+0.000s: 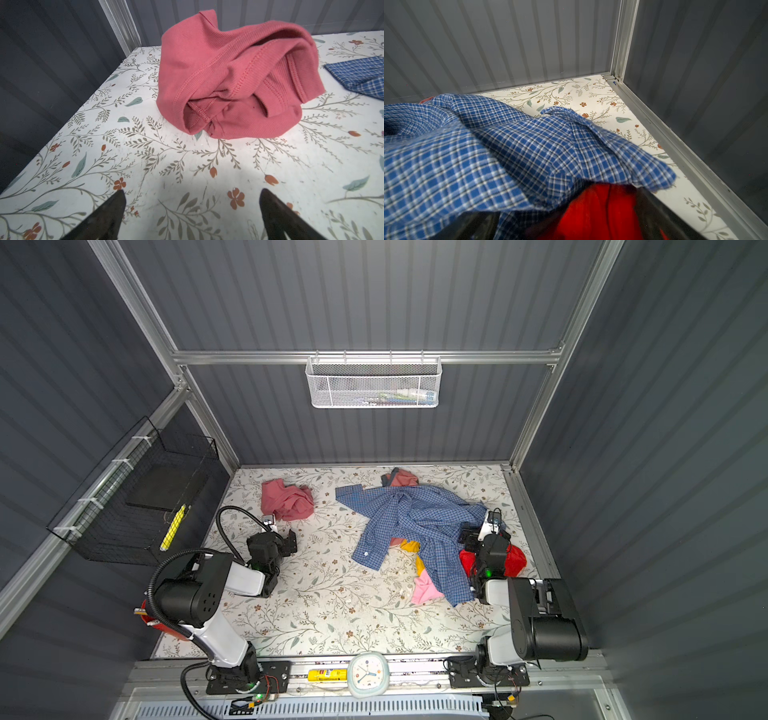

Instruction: Pick out a specific cloth from the pile

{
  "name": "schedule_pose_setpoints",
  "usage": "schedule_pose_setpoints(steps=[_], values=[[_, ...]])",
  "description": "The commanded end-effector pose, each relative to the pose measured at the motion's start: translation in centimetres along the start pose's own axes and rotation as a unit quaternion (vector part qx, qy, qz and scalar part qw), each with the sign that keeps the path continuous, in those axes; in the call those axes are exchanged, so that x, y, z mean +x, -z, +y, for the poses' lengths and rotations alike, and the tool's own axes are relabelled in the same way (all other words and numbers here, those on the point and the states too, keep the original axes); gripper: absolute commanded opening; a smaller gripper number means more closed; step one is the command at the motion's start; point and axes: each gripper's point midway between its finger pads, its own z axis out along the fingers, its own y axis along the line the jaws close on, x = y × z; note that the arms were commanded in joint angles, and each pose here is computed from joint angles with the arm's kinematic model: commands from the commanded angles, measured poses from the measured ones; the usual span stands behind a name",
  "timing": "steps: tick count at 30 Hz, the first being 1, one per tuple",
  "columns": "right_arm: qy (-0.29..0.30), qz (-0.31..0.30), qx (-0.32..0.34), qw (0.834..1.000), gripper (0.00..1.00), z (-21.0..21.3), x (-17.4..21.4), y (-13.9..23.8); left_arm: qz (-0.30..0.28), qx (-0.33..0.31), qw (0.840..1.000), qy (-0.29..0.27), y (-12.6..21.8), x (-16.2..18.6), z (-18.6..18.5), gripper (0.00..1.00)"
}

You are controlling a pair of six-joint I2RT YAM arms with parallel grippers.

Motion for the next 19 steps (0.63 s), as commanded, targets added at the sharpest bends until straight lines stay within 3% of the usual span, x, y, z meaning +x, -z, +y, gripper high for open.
schedule_pose_setpoints(steps=[1, 19], values=[[-0.003, -0.001, 0.007, 1.0, 0.99, -0.18, -0.25, -0.31, -0.011, 0.0, 1.0, -0.002, -0.14, -0.84, 0.06, 1.0], [-0.003, -0.001, 0.007, 1.0, 0.99, -0.19, -0.24, -0.31, -0.012, -0.002, 1.0, -0.001, -0.09, -0.8, 0.16, 1.0]])
